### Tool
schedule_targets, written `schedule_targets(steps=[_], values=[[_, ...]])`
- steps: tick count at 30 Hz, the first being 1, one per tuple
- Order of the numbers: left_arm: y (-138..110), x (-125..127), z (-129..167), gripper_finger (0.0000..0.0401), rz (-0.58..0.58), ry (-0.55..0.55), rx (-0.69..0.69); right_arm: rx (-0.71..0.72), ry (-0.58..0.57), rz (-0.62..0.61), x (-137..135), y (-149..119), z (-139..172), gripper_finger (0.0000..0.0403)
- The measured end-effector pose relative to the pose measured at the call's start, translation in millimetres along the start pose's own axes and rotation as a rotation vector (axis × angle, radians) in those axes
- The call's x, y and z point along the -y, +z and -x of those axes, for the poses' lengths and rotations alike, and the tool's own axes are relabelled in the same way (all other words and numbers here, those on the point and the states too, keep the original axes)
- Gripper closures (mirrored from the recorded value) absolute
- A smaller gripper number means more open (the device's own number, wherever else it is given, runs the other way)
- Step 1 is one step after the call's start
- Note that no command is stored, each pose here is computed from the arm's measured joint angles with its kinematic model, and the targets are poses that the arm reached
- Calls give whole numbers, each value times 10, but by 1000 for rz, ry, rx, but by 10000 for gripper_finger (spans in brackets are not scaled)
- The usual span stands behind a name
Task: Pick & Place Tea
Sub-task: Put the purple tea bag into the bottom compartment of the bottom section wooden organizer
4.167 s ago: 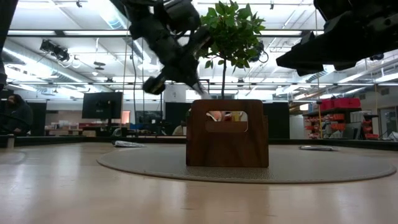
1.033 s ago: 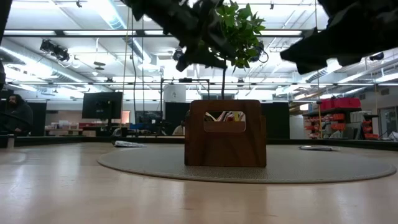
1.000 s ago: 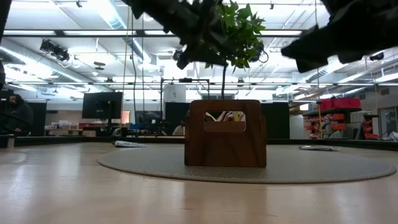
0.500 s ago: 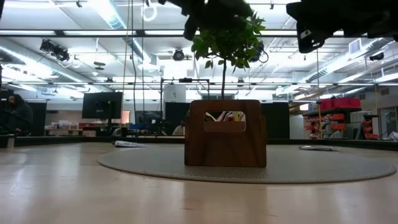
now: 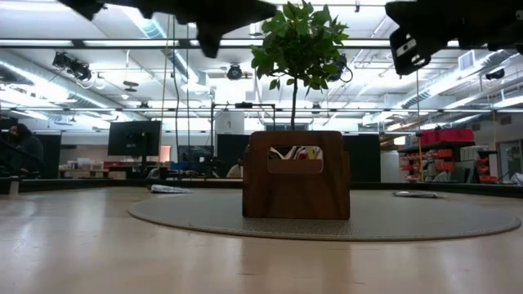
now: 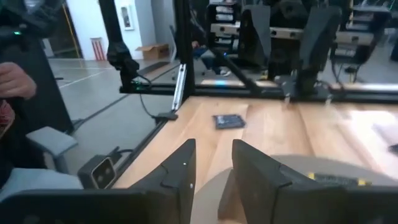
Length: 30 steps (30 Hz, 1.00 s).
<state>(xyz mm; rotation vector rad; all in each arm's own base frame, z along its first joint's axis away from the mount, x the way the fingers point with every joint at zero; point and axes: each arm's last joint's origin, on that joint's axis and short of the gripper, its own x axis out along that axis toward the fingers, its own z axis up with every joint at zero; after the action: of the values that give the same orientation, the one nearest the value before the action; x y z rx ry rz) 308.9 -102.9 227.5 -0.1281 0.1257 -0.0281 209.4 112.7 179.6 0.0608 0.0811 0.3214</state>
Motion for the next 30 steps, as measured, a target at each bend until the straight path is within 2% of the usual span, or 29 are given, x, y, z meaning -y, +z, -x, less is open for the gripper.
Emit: schedule_targets(steps=[7,16,19,22,25,30], values=[[-95,18,285,273,-31,-37,-16,-15,-3,-76,3,-13,1,291],[-248,53,521,273,-49,-84,-30,-56,-139,-92,56,106,165,316],[-296,42,615,273,-68,-92,-6,-40,-128,-92,62,201,253,332],[-352,-23,727,273,-70,-81,31,-35,-51,-98,49,281,340,346],[-399,-91,841,273,-62,-73,66,-66,-45,-201,55,289,402,354],[-418,-133,927,273,-77,-78,82,-204,-94,-347,76,154,435,361]])
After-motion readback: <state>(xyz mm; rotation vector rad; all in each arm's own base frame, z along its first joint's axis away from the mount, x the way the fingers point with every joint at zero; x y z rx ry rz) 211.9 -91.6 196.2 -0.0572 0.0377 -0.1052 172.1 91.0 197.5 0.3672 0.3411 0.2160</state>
